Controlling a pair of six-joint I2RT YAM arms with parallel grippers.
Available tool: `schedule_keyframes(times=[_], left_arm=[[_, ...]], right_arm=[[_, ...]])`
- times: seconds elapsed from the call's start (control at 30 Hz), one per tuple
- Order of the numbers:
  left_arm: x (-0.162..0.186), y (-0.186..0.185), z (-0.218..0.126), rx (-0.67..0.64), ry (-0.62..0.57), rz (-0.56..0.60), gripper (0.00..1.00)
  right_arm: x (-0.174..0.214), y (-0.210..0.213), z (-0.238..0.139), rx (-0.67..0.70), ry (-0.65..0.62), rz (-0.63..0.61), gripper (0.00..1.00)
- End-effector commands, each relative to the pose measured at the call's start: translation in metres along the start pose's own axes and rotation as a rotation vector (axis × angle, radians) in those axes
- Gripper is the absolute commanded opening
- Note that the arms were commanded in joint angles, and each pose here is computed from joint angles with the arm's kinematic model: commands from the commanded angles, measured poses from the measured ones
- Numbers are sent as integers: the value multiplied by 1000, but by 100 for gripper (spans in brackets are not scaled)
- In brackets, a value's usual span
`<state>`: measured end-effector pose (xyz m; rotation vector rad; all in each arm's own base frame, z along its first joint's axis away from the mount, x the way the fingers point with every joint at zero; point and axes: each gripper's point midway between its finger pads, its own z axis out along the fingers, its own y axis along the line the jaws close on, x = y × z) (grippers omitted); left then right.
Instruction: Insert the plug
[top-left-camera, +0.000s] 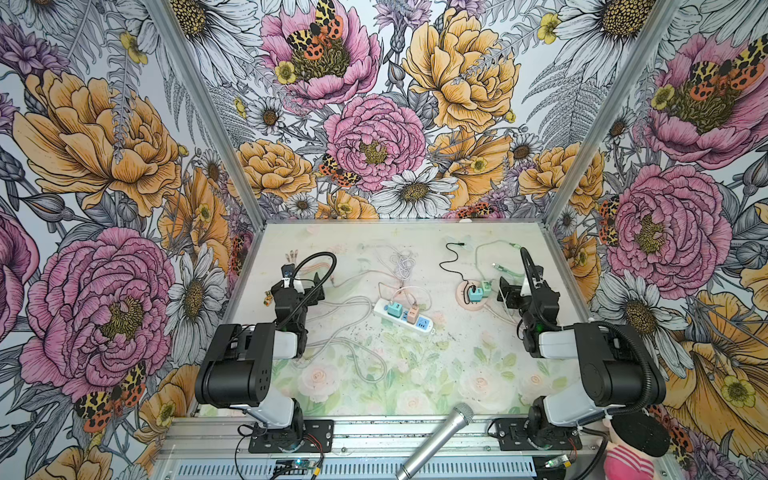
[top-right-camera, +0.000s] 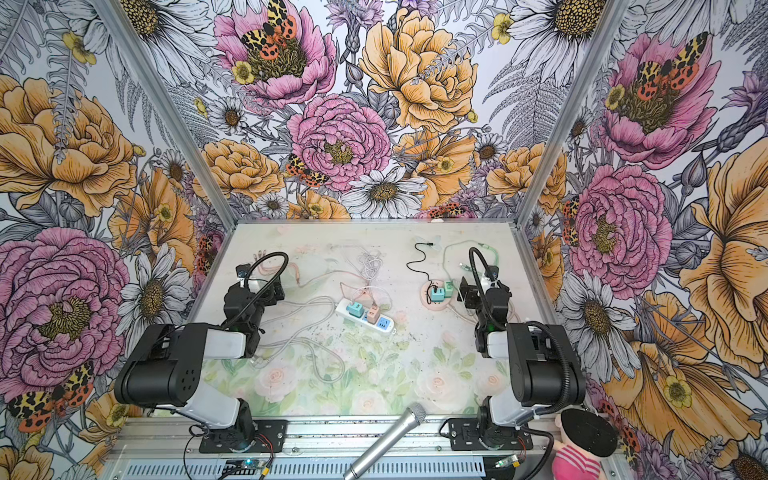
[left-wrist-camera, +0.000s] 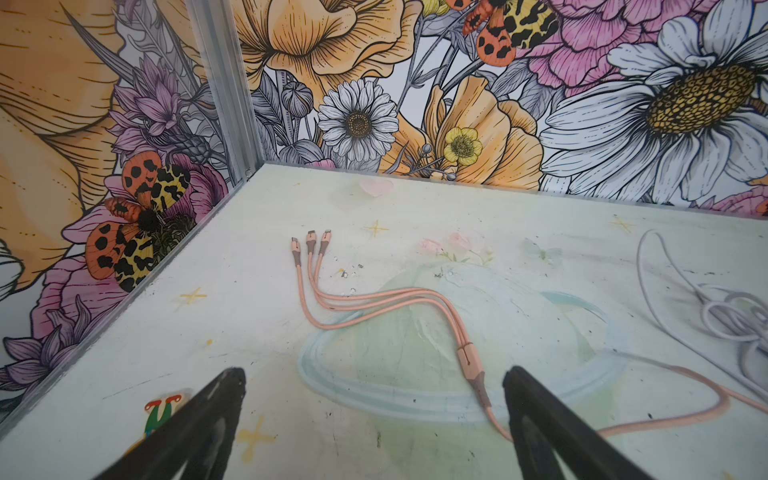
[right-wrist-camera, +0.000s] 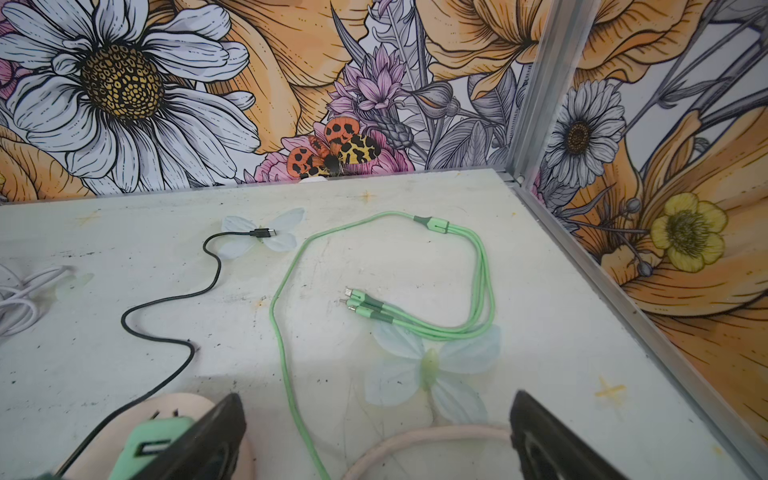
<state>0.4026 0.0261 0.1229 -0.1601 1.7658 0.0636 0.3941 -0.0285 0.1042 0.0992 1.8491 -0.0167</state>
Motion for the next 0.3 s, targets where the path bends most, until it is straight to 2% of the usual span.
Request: schedule_keyframes(times=[0.0,0.27], left_arm=[[-7,-1,0,-7,-20,5,99],[-7,-1,0,-7,-19,4,99]], right_arm=[[-11,2,3,2,-28,1,100],[-11,4,5,25,-16,-21,100]])
